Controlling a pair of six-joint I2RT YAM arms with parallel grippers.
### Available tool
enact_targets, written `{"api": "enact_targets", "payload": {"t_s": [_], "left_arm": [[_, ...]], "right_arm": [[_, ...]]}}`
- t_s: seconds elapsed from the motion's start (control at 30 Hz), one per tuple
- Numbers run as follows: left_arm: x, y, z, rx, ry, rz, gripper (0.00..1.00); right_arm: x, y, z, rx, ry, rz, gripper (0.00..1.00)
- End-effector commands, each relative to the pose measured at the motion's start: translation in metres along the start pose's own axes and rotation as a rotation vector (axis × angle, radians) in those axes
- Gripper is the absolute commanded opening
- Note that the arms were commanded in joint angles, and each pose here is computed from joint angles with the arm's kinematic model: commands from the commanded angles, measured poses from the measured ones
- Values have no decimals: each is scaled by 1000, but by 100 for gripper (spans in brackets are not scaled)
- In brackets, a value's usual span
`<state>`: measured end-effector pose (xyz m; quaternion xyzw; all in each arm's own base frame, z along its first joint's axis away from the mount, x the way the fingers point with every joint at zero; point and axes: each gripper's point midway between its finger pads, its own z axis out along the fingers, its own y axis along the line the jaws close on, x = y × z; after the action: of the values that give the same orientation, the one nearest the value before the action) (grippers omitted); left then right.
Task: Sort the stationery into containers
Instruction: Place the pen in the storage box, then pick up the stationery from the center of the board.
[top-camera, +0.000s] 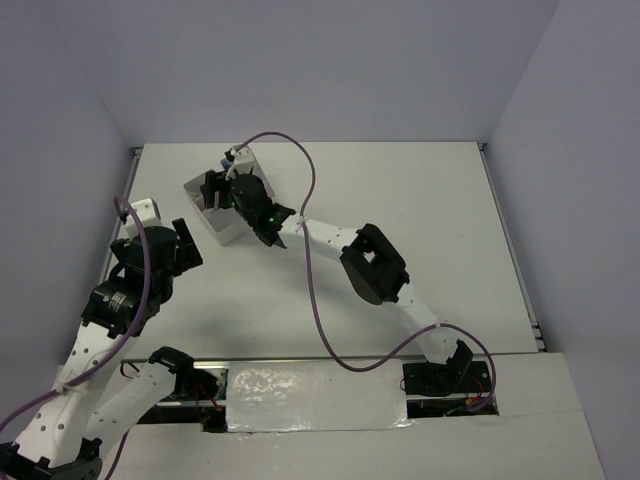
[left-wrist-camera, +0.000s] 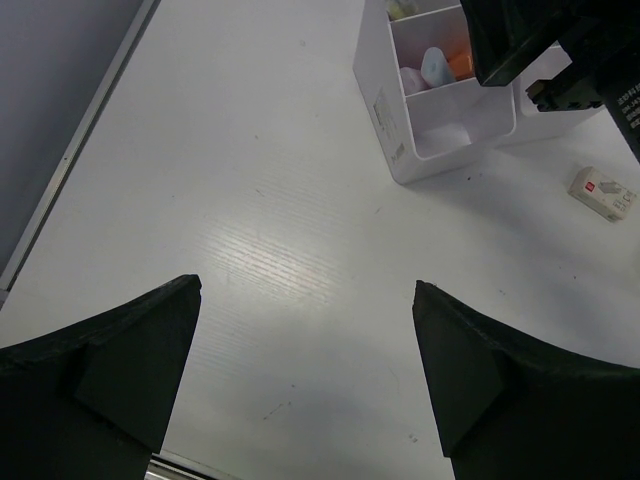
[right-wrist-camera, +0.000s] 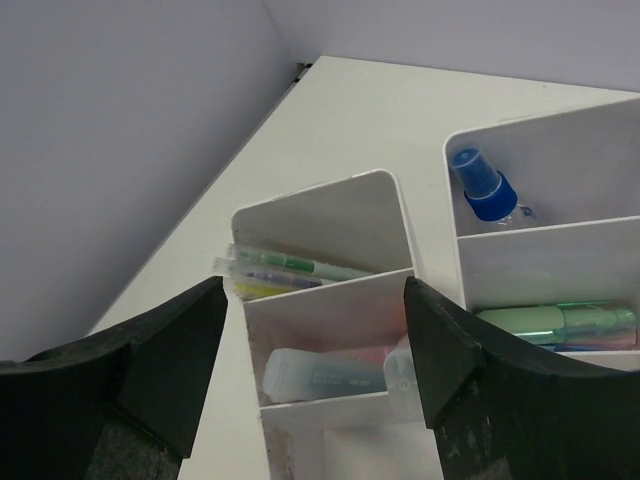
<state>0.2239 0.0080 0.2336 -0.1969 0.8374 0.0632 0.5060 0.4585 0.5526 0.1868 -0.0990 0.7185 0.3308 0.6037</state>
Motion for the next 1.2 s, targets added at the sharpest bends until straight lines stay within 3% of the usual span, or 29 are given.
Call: {"api": "enact_targets", "payload": {"t_s": [0.0,0.23,0.3,0.33,0.47,0.53,0.63,0.77,0.87,1.17], "left_arm": [[-8,-4,0,21,-30,-1,99],[-10,-9,-2,61,-42,0,99],[-11,-8,-3,62,-48,-6,99],[-11,-8,-4,66,-49,-6,99],[-10,-10,-2,69,-42,1,99],[-10,-11,-3,76,-42,-1,99],[-9,-12,-2,83,-39,3,99],[-8,-15,-2,100,-37,9,99],[-7,-17,-2,111,-32,17,99],[-4,-26,-1,152,-20,34,99]], "right_arm": [[-90,43,-25,-114,-124,5,79],[-123,13,-70,-62,-71,49,80],[-115,-17,-74,-22,3,75,80],[-99,-30,-79,1,107,74,79],[-80,-94,-87,125,246,78,61],[-65,-110,-95,136,316,29,58],[-46,-134,-99,158,400,-74,58],[-9,-135,-107,16,575,-277,64],[19,-157,-113,34,669,-356,68],[73,-195,-126,75,852,-440,71]]}}
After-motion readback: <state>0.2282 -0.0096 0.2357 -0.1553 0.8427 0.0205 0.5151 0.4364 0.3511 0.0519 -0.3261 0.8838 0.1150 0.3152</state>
